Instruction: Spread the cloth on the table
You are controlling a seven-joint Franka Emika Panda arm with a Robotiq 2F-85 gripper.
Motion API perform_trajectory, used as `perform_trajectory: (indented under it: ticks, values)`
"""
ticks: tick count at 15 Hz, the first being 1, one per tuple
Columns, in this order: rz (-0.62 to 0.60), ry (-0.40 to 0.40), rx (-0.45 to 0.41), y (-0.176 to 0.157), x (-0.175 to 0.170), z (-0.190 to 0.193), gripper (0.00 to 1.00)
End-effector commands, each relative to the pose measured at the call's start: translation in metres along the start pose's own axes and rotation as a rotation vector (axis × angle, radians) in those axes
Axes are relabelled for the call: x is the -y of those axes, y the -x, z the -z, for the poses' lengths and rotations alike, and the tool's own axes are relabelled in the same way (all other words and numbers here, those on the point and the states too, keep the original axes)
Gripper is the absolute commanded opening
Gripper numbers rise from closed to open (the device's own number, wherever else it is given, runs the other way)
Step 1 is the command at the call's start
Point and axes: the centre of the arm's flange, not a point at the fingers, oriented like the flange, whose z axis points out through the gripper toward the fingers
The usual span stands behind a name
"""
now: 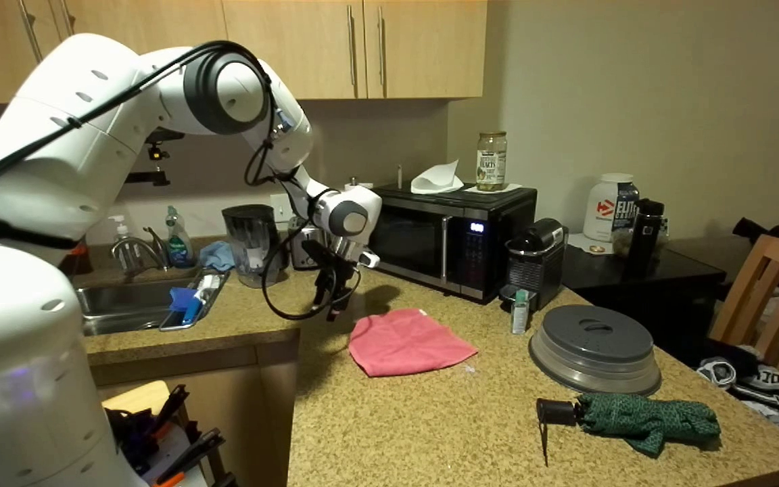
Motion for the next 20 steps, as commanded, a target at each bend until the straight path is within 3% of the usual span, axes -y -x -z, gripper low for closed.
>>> perform_trajectory:
  ticks: [1,17,20]
  values:
    - [-0.058,-0.016,0.006,0.019,-0.015,-0.004,1.00]
    - [-0.181,0.119,-0.091,0.014,-0.026,-0.008,1.00]
    - [-0.251,0.086,-0.103,0.010,-0.037,-0.007,1.00]
